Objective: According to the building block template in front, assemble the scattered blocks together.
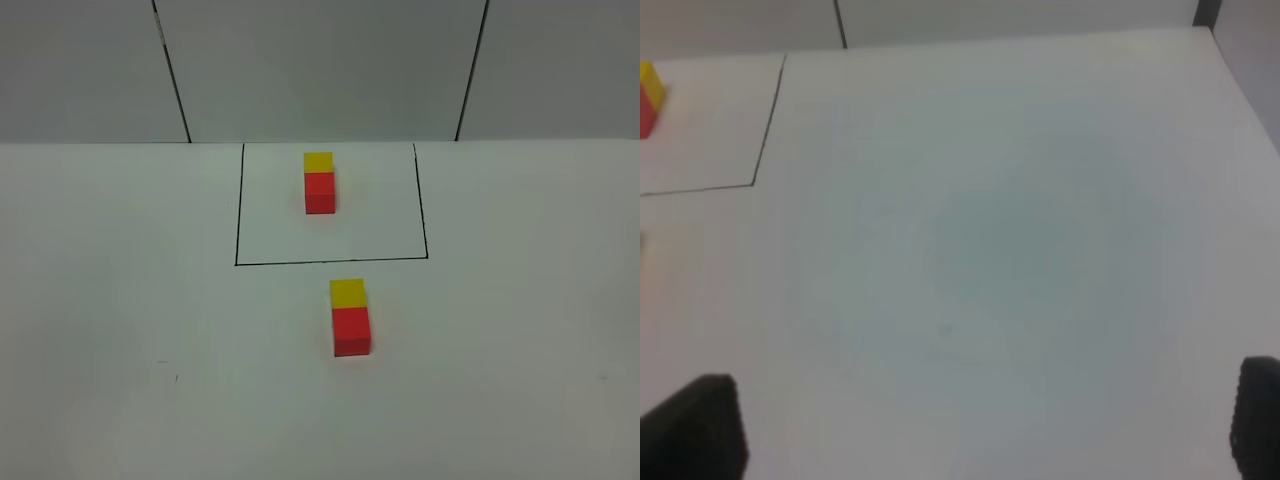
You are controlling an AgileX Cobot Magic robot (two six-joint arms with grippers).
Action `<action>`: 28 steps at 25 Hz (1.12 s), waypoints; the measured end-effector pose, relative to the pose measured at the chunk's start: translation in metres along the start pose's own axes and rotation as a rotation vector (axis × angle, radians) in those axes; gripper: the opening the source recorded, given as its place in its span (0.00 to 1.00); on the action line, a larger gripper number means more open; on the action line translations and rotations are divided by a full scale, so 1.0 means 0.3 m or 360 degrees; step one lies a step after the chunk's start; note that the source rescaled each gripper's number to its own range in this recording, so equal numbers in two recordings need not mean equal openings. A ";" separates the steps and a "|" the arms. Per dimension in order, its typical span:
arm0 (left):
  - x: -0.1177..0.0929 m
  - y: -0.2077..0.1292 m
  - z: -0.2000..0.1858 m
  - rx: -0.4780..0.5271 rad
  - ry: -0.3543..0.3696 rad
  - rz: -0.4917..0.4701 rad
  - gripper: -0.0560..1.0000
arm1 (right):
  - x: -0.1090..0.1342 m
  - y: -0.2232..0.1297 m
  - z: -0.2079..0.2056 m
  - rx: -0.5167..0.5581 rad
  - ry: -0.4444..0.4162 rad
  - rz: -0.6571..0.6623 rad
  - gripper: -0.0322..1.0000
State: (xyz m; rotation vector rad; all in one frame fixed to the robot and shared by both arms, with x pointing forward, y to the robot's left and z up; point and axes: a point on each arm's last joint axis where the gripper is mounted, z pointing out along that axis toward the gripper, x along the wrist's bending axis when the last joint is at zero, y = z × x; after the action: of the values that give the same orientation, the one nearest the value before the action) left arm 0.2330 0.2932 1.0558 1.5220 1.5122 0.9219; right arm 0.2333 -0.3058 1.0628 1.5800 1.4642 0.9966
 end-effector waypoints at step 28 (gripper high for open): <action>0.000 0.000 0.000 0.0000 0.0000 0.0000 0.44 | 0.000 -0.031 0.022 0.0099 -0.0004 -0.0013 0.63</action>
State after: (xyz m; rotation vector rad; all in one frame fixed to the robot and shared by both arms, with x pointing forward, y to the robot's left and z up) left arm 0.2330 0.2932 1.0558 1.5220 1.5122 0.9219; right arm 0.2354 -0.3053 1.0517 1.6176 1.5119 0.9528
